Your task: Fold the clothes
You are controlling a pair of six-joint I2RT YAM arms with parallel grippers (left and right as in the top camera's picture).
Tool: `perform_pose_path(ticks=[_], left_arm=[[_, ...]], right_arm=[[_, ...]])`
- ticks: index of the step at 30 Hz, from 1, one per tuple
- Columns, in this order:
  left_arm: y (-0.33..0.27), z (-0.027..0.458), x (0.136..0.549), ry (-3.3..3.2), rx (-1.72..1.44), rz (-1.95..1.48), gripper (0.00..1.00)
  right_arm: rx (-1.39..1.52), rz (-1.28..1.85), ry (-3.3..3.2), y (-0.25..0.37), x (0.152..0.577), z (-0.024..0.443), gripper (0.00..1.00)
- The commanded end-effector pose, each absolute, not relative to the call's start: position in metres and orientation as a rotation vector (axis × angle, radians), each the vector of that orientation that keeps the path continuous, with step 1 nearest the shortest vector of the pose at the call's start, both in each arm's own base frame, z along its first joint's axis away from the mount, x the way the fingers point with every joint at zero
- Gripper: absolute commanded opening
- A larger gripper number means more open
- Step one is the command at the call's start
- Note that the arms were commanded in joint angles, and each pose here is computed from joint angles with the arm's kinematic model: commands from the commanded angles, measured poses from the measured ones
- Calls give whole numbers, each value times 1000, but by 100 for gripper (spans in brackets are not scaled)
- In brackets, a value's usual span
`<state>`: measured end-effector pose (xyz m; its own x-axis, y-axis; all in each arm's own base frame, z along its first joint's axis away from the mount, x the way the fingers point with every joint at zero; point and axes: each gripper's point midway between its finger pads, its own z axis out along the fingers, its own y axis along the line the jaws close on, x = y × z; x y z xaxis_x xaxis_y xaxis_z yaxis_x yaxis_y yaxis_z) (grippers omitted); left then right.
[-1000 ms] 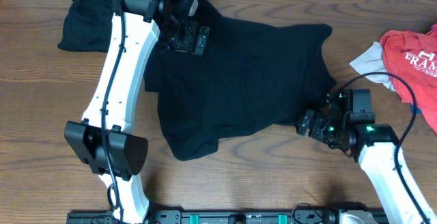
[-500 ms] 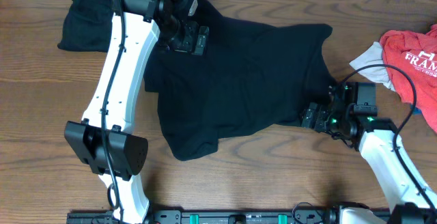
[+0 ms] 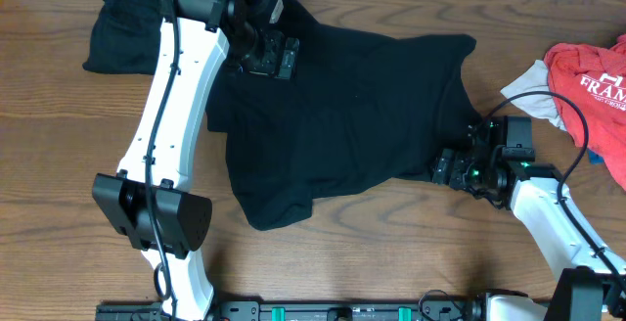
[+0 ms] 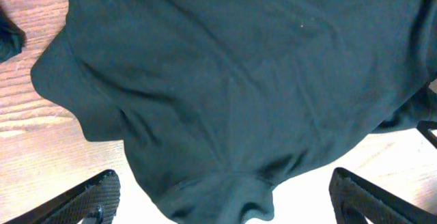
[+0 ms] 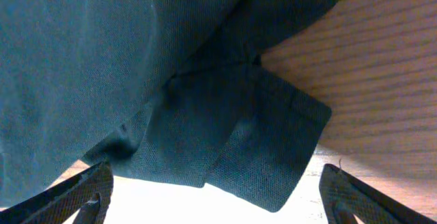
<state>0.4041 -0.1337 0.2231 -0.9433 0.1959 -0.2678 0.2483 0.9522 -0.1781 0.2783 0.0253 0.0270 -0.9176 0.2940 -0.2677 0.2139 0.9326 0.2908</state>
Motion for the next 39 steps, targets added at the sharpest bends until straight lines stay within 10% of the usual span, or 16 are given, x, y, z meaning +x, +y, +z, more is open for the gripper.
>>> perform_pose_path(ticks=[1, 16, 25, 34, 39], left_arm=[[-129, 225, 404, 2853, 330, -286, 98], [-129, 225, 404, 2853, 331, -286, 98], [-129, 225, 404, 2853, 331, -286, 98], [-129, 225, 404, 2853, 331, -286, 98], [-129, 225, 404, 2853, 331, -286, 98]], right_arm=[[378, 339, 2805, 21, 275, 19, 93], [392, 388, 2853, 26, 279, -7, 83], [484, 397, 2857, 26, 276, -8, 59], [543, 290, 2937, 15, 256, -14, 4], [668, 207, 2946, -1, 248, -14, 1]])
